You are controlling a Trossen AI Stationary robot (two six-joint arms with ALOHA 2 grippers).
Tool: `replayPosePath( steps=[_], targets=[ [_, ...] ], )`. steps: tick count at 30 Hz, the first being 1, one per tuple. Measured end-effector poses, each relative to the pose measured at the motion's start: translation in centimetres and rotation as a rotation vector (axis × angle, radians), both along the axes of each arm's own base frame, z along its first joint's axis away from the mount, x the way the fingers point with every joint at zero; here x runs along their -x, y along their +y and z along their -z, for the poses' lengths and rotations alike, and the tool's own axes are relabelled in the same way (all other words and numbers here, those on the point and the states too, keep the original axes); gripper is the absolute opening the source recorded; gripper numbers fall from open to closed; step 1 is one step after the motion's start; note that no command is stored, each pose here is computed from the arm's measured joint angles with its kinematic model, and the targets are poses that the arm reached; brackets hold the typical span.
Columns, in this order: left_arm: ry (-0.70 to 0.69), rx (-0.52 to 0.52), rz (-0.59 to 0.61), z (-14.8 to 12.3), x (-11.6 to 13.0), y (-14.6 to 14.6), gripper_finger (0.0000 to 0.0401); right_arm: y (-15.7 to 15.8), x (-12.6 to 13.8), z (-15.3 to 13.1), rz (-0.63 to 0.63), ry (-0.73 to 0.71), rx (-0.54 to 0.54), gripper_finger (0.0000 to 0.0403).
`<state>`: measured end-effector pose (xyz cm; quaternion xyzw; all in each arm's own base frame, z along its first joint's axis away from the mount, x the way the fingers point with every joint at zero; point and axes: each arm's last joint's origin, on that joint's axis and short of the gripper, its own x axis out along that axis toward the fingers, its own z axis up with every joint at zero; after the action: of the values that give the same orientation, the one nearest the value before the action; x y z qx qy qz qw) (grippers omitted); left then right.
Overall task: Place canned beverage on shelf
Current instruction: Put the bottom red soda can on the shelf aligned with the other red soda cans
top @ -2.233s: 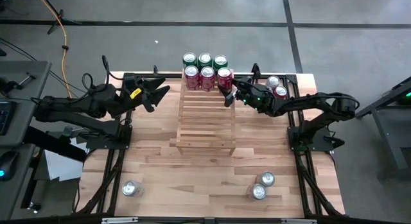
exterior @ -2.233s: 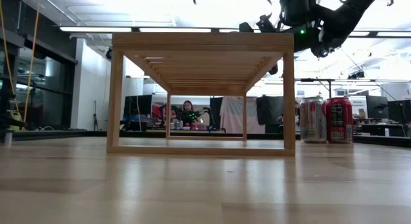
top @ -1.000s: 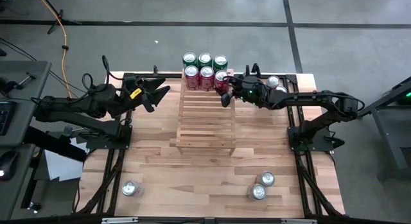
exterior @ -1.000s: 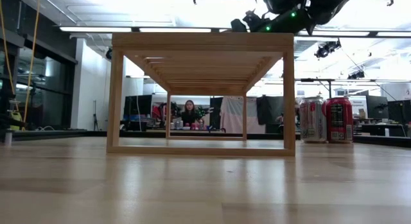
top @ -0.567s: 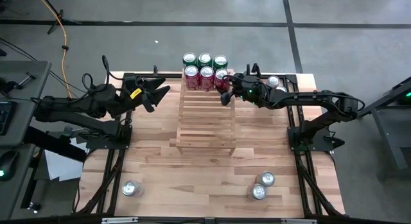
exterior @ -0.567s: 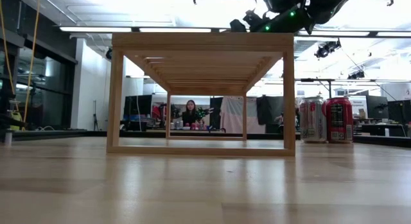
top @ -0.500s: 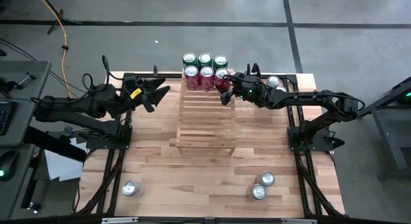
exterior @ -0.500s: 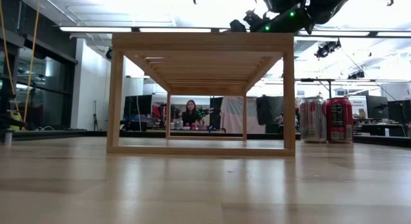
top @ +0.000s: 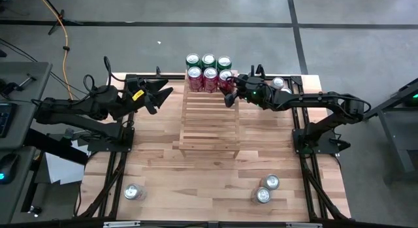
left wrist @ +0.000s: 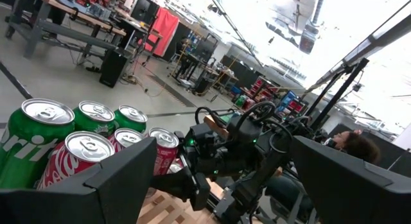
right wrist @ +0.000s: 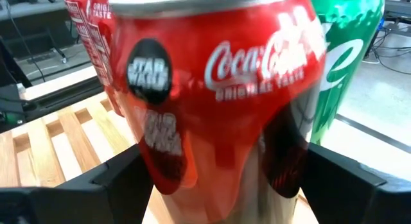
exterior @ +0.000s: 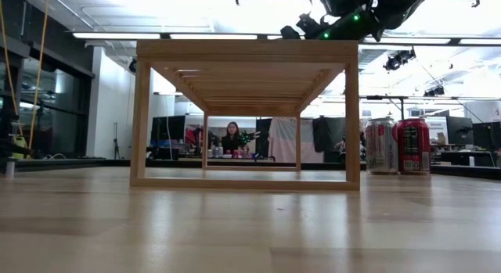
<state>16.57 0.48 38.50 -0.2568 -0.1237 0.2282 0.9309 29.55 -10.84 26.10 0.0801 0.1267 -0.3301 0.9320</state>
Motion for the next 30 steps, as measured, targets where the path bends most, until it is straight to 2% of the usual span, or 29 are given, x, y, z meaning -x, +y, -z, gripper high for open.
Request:
replayPosePath(
  steps=[25,30],
  targets=[
    [-0.001,0.000,0.000,-0.02,0.00,0.00,0.0351,-0.92,0.37,0.06,0.036,-0.014,-0.032,0.0326],
    [-0.001,0.000,0.000,-0.02,0.00,0.00,0.0351,-0.91,0.37,0.07,0.045,-0.041,-0.067,0.0326]
  ],
)
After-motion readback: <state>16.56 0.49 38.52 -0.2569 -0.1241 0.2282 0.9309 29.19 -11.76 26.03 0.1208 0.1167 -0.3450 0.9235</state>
